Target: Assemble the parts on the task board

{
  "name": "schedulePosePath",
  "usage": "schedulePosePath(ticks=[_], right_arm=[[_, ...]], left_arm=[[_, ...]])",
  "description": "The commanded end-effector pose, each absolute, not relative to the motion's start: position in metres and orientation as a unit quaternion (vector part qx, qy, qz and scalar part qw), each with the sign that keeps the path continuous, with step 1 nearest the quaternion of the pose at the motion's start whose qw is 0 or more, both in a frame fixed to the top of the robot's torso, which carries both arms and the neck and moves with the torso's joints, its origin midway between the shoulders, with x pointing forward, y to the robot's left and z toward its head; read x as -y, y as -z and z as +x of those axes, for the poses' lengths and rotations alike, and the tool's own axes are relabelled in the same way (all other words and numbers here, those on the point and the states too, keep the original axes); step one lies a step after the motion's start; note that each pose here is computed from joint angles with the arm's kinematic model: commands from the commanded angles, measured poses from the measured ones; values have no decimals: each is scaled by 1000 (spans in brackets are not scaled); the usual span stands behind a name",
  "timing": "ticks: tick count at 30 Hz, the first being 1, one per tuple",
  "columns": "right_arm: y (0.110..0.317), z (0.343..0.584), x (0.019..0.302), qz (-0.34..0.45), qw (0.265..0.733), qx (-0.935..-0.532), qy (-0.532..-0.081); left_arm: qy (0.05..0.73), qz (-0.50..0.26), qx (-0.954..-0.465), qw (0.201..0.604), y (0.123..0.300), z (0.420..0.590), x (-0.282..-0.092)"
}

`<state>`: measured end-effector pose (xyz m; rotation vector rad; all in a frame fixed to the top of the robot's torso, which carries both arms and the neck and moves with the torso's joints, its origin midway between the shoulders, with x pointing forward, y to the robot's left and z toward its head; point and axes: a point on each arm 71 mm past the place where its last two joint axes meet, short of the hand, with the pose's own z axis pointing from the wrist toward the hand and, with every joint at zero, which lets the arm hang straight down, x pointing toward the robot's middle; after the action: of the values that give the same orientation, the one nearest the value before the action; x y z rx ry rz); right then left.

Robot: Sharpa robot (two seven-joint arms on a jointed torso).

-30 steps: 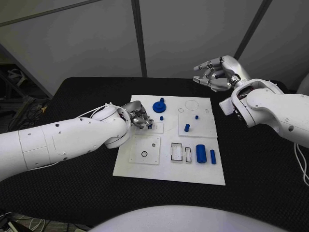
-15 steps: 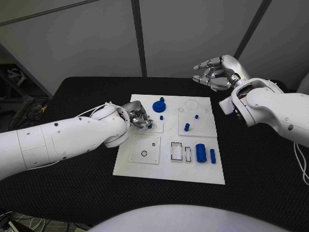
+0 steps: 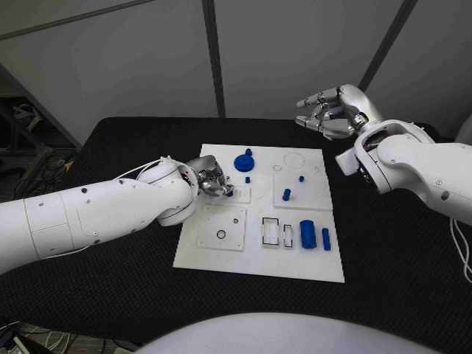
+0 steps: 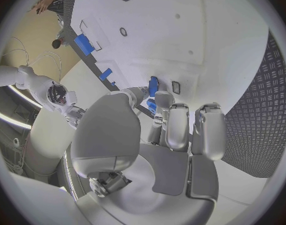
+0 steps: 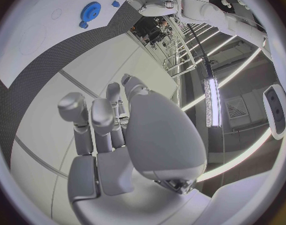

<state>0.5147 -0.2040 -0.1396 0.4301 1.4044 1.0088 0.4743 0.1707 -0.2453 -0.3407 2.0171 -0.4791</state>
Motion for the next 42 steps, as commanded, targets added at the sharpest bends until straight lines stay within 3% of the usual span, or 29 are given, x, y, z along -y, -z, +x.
schedulePosePath(ticks=[1, 42], right_arm=[[138, 515, 203, 183, 628, -612, -444], [139, 515, 203, 183, 626, -616, -443]], left_arm=[[191, -132, -843, 486, 250, 472, -171], [183, -110, -858, 468, 255, 477, -164]])
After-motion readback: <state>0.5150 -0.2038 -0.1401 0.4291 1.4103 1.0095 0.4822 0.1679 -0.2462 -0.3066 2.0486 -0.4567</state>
